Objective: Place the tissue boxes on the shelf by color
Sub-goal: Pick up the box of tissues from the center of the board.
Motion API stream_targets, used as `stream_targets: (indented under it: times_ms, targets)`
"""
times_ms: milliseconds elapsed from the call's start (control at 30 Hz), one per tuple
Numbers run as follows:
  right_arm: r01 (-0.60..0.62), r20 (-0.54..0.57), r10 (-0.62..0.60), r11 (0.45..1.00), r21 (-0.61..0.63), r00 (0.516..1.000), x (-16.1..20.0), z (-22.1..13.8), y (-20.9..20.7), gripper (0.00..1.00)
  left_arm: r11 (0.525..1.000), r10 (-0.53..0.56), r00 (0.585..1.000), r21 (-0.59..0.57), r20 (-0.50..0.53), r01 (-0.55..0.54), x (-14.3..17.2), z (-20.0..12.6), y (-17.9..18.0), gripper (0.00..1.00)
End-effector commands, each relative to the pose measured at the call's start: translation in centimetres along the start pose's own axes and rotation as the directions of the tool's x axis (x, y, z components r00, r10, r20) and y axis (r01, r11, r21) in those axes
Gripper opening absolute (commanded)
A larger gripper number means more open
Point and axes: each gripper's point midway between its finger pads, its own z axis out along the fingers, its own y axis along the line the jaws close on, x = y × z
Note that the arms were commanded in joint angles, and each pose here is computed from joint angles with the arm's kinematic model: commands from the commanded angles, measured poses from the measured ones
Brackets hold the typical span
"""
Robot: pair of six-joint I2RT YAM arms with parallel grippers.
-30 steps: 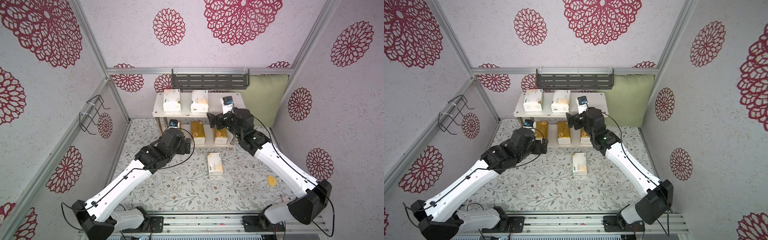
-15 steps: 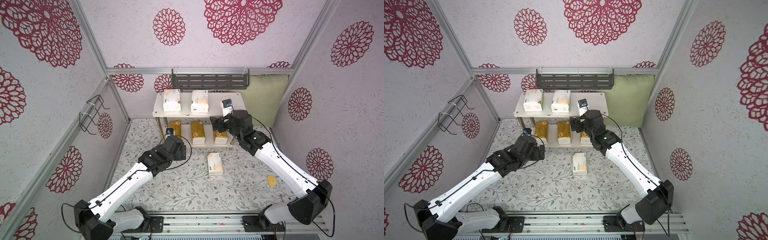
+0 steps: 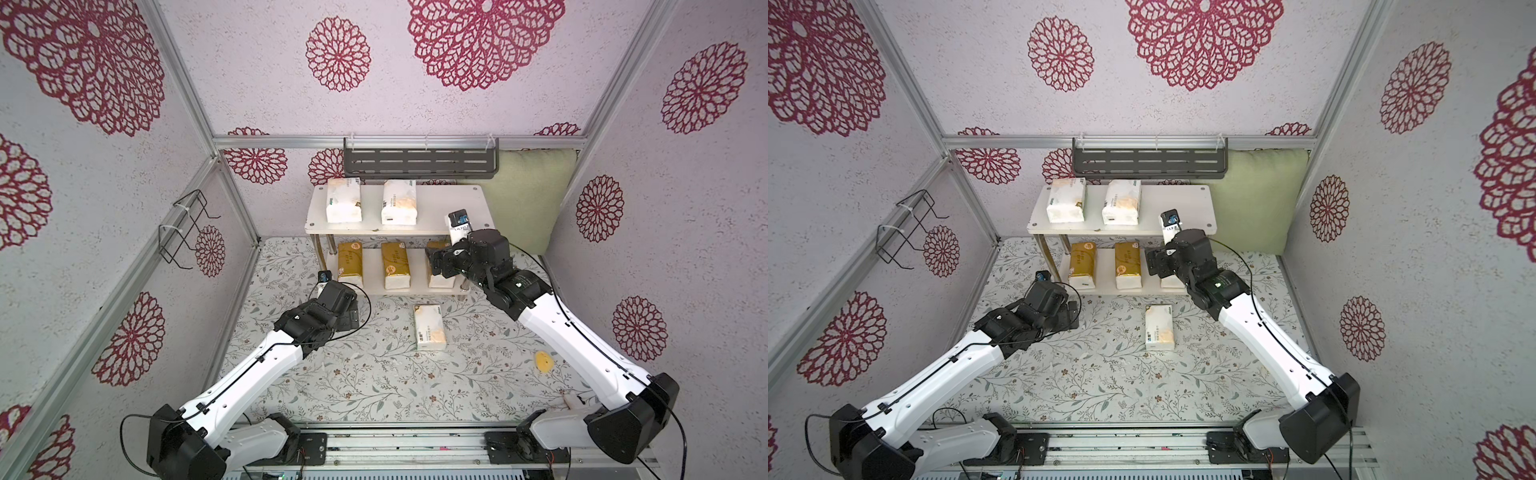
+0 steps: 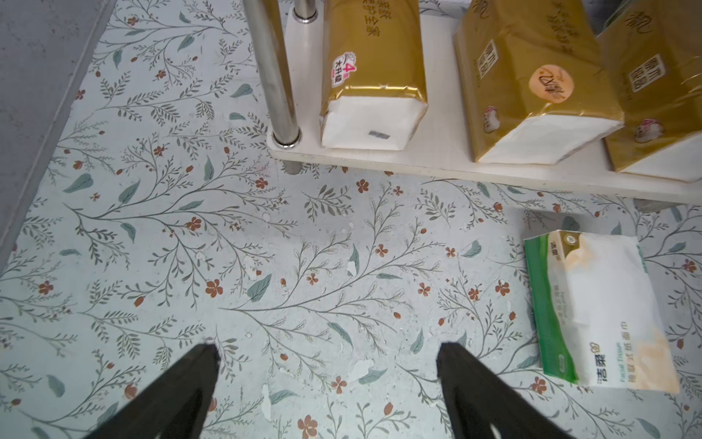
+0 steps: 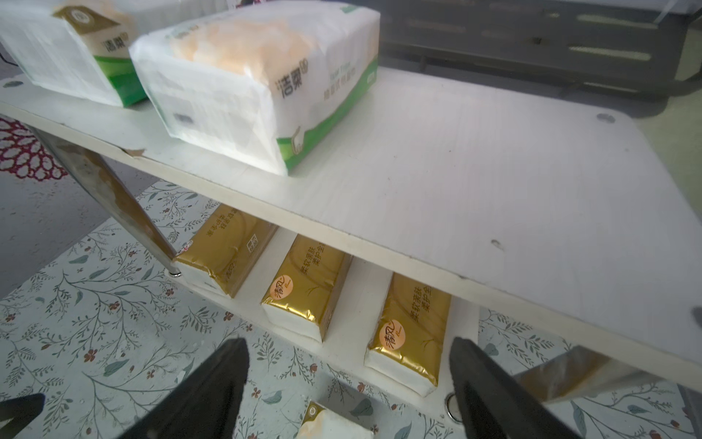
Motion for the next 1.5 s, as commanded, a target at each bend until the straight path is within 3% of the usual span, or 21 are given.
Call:
stream_targets:
  times_ms: [0, 267, 467, 867, 1267, 1467]
  targets:
    - [-0.026, -0.035, 0.026, 1.0, -0.013, 0.999, 1.4, -0.8, 0.1, 0.89, 0.998, -0.057, 0.998, -0.008, -0.018, 0.057, 0.4, 0.3, 1.2, 0.97]
    - [-0.069, -0.118, 0.068, 0.998, -0.009, 0.991, 5.6, -1.6, 0.0, 0.92, 0.994, -0.104, 0.993, -0.038, -0.048, 0.102, 1.6, 0.8, 3.1, 0.97]
    - [-0.122, -0.223, 0.12, 0.993, 0.004, 0.967, 10.9, -1.1, 0.3, 0.92, 0.983, -0.155, 0.987, -0.112, -0.051, 0.148, 2.1, 1.1, 5.8, 0.97]
    - [-0.203, -0.363, 0.191, 0.979, 0.006, 0.912, 19.8, -0.7, 2.8, 0.95, 0.966, -0.249, 0.968, -0.079, -0.037, 0.245, 2.4, 1.2, 6.5, 0.97]
    - [-0.225, -0.442, 0.217, 0.974, 0.034, 0.87, 24.5, -0.5, 4.5, 0.96, 0.963, -0.268, 0.963, -0.041, -0.038, 0.266, 2.4, 1.3, 5.9, 0.97]
    - [-0.253, -0.427, 0.244, 0.967, 0.037, 0.871, 25.4, -0.2, 5.5, 0.99, 0.964, -0.264, 0.964, -0.027, -0.036, 0.264, 2.3, 1.4, 5.6, 0.97]
